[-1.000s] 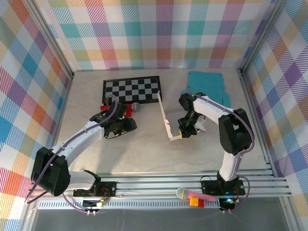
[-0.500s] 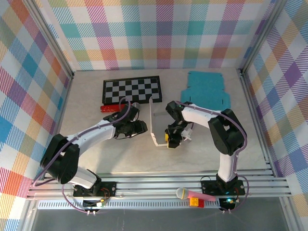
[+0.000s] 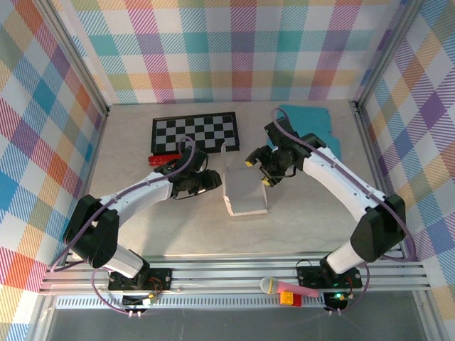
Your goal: Fold the paper box
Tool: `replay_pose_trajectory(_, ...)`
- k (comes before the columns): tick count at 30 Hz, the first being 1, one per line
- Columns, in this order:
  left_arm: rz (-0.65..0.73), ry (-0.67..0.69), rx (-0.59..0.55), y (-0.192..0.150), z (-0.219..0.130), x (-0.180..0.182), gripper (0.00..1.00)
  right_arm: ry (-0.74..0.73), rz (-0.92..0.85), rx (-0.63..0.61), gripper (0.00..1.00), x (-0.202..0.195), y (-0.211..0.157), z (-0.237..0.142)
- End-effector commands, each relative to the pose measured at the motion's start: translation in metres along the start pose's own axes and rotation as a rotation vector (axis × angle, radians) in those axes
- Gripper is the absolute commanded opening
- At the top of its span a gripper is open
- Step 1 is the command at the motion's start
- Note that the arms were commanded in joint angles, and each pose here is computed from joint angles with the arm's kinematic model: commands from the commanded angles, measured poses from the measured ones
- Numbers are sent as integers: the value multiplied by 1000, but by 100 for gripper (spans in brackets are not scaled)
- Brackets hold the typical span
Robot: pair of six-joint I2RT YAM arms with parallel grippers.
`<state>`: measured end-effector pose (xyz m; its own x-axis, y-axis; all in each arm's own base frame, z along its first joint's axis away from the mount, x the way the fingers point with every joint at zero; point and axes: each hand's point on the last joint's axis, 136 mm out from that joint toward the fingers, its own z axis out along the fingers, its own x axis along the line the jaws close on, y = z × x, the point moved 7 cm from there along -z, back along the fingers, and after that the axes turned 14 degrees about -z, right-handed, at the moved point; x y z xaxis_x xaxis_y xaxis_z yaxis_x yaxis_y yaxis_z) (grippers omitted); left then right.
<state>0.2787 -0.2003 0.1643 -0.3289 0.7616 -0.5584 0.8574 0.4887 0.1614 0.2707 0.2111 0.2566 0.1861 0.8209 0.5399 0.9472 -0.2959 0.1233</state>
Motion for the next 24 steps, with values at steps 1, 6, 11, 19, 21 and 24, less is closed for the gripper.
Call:
replay_pose_trajectory(1,25,-29,-6,3,-3,-12,48,119,-474,-14,69,33,-11,-3)
replay_pose_trajectory(6,26,-41,-4,3,-3,-15,48,91,-605,67,67,64,-19,7)
replay_pose_trajectory(11,29,-48,1,1,-1,-18,48,58,-598,112,57,75,-13,27)
replay_pose_trajectory(19,33,-50,-5,-1,-5,-17,48,65,-566,110,41,89,-1,47)
replay_pose_trajectory(21,35,-49,-7,-1,-7,-17,48,72,-550,111,38,91,1,52)
replay_pose_trajectory(24,40,-45,-9,-2,-11,-16,48,56,-508,114,28,91,3,58)
